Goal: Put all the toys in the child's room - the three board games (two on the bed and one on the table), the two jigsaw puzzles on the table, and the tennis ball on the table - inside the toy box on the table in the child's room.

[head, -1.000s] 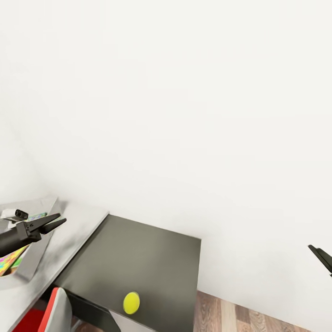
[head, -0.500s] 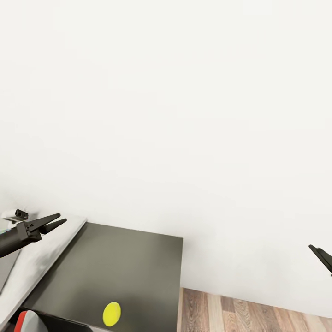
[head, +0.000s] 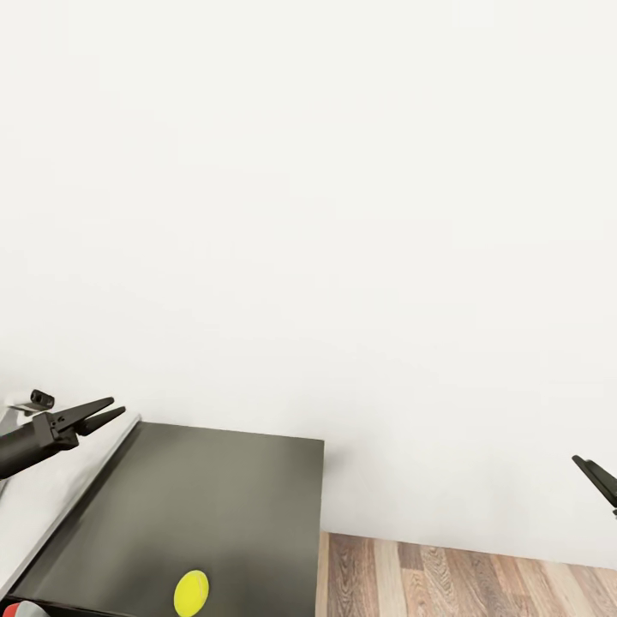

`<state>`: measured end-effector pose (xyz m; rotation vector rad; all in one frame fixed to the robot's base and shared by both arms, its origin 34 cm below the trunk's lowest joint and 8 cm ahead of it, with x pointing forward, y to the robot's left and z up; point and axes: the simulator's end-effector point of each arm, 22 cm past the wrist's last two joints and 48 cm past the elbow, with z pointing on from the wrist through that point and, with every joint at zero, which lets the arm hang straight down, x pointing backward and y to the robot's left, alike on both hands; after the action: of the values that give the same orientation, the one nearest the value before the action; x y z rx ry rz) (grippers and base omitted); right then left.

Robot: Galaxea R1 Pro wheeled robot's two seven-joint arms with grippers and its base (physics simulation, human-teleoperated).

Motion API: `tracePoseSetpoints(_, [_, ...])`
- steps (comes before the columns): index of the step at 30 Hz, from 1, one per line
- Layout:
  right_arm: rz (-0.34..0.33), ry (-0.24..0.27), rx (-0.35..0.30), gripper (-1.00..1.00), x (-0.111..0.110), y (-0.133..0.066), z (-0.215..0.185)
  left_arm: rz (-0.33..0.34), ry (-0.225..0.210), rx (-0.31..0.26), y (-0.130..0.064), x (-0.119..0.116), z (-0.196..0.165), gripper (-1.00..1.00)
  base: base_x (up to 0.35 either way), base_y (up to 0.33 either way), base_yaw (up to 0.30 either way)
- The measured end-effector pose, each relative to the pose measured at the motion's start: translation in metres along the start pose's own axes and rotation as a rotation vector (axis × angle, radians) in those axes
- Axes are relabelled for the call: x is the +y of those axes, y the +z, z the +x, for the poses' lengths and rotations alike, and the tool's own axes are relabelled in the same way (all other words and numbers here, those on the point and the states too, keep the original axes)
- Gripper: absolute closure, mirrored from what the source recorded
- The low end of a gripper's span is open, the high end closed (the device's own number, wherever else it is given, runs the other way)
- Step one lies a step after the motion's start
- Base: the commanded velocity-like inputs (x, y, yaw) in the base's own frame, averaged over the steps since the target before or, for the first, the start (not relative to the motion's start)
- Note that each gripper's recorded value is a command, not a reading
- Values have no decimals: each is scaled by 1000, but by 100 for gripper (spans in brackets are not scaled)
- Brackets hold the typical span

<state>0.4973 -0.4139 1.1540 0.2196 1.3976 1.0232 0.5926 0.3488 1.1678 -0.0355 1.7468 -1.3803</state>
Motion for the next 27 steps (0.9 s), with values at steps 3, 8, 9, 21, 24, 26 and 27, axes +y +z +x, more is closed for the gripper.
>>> tracePoseSetpoints(3, [20, 1, 0, -100, -4, 0, 0, -3, -2, 2, 1, 1, 1, -100, 0, 0, -4])
tracePoseSetpoints(8, [67, 9, 2, -100, -14, 0, 0, -76, -10, 66, 12, 20, 21, -100, 0, 0, -1])
tracePoseSetpoints(9, [69, 10, 3, -100, -15, 1, 1, -102, -7, 79, 14, 26, 24, -100, 0, 0, 0])
tracePoseSetpoints(21, [126, 30, 77, -100, -29, 22, 24, -433, 0, 171, 28, 103, 65, -100, 0, 0, 0])
tracePoseSetpoints(24, [183, 30, 112, -100, -42, 31, 34, -473, 0, 188, 37, 112, 74, -100, 0, 0, 0])
tracePoseSetpoints(26, [214, 34, 143, -100, -49, 40, 45, -505, 6, 208, 44, 118, 81, -100, 0, 0, 0])
tracePoseSetpoints(27, [243, 36, 164, -100, -55, 44, 52, -529, 11, 224, 49, 123, 87, -100, 0, 0, 0])
